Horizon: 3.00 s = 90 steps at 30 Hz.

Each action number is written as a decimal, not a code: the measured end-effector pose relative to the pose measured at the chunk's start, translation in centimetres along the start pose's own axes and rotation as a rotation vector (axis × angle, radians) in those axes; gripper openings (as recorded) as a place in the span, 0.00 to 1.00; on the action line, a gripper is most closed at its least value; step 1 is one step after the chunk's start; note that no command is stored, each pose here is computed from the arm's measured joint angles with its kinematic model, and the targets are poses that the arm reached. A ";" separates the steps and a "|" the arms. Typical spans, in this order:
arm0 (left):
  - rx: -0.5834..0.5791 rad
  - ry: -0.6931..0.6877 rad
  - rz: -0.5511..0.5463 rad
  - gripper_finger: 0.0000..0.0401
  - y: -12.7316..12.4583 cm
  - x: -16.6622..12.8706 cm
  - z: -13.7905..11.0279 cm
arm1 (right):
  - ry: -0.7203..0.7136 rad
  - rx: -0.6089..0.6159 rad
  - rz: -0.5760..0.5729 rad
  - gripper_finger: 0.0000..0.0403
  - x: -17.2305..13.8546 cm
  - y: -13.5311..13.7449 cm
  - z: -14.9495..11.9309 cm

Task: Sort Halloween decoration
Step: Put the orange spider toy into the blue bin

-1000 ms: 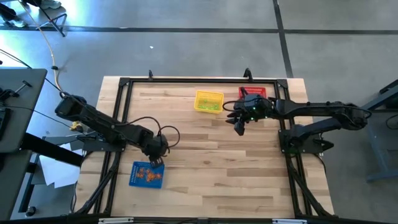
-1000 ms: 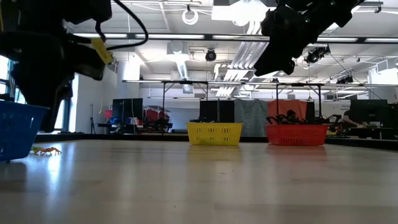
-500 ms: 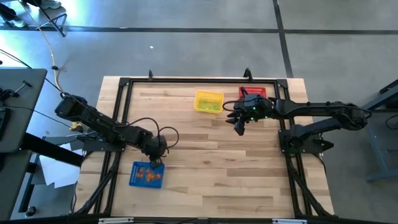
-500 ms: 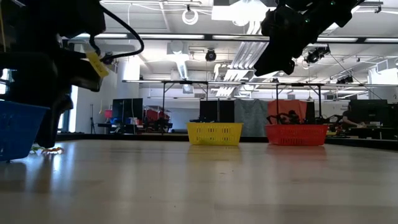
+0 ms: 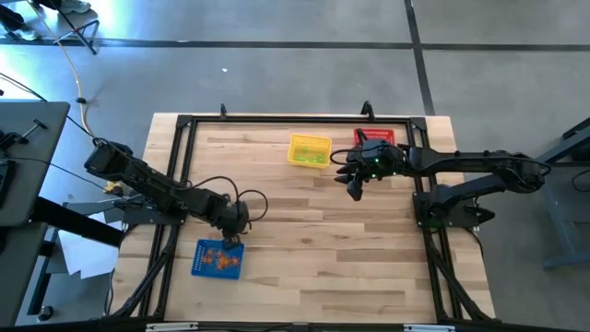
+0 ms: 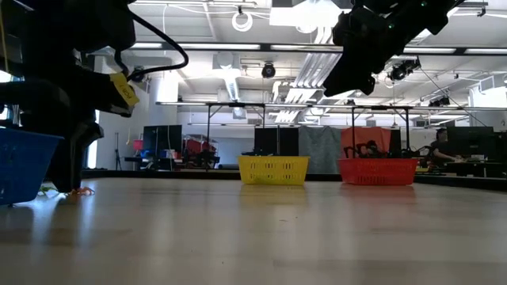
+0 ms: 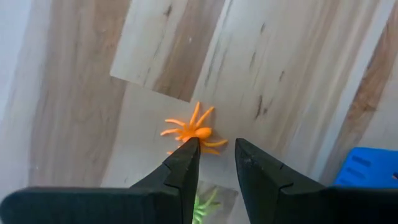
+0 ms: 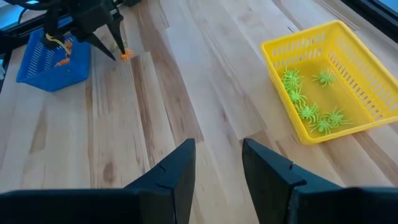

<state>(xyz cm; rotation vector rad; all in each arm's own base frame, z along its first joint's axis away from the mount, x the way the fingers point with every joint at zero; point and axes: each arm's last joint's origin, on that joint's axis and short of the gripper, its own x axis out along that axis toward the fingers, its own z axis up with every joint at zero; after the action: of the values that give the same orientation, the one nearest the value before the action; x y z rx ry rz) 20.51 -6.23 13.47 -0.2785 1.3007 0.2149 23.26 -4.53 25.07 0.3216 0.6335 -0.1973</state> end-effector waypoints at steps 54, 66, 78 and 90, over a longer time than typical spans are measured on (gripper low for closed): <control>0.008 -0.037 0.032 0.16 1.6 0.9 0.2 | -0.007 -0.004 0.003 0.31 0.0 0.0 0.1; -0.014 -0.081 0.061 0.02 1.2 0.4 1.1 | -0.014 -0.005 0.004 0.31 0.0 0.0 0.1; 0.012 -0.295 -0.069 0.08 -0.6 -1.2 4.2 | -0.015 0.014 0.004 0.31 0.0 0.0 0.1; 0.206 -0.370 -0.054 0.33 -0.9 -1.5 4.8 | -0.014 0.006 0.004 0.31 0.0 0.0 0.1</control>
<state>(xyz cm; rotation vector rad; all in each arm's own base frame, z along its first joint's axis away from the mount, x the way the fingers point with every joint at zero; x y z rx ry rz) 24.81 -5.53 16.16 -0.0914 0.9378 0.0799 23.36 -4.55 25.18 0.3270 0.6180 -0.1976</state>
